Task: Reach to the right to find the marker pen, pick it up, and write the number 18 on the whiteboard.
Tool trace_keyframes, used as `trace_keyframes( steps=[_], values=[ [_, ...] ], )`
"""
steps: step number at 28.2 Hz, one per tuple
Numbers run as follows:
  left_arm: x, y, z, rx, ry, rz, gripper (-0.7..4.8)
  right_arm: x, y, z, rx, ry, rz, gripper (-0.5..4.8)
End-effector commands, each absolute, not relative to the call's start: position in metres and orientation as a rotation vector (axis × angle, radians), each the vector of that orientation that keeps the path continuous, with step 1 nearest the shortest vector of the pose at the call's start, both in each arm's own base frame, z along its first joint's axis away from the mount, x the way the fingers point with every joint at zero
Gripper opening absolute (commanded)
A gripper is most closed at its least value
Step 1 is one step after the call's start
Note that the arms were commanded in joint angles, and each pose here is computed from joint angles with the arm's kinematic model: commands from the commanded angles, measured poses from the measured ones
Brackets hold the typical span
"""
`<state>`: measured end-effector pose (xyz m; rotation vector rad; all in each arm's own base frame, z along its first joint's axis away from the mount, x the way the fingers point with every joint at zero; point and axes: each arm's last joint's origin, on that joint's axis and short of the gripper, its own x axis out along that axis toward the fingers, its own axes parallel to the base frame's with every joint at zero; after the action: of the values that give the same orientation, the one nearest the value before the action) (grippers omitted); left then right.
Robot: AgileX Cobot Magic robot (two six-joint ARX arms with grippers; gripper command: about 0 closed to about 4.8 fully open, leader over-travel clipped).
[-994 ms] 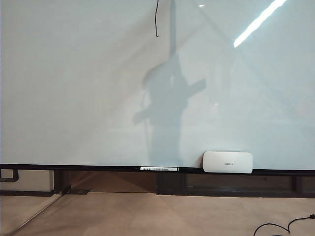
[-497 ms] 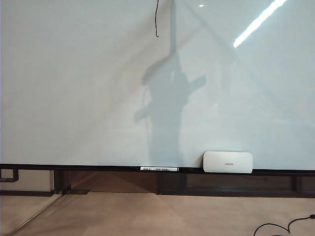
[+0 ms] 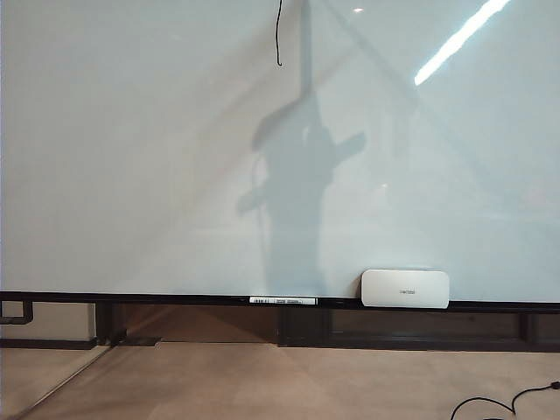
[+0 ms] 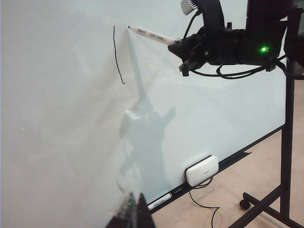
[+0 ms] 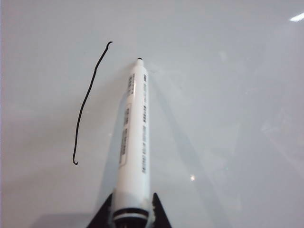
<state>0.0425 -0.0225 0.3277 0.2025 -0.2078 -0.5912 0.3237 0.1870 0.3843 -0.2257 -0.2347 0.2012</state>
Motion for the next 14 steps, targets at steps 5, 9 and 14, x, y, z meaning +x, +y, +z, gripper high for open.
trace_keyframes(
  steps=[5,9,14],
  values=[
    [0.0422,-0.0224,0.3288,0.203,-0.214,-0.593,-0.05,0.3264,0.1835,0.3876,-0.208,-0.265,0.187,-0.02],
    [0.0422,-0.0225,0.3283,0.203,-0.209,-0.593,-0.05,0.3307,0.1808,0.3847,-0.211,-0.259,0.177,-0.02],
    [0.0423,-0.0225,0.3277,0.204,-0.202,-0.594,-0.05,0.3326,0.1818,0.3805,-0.221,-0.236,0.179,-0.02]
  ],
)
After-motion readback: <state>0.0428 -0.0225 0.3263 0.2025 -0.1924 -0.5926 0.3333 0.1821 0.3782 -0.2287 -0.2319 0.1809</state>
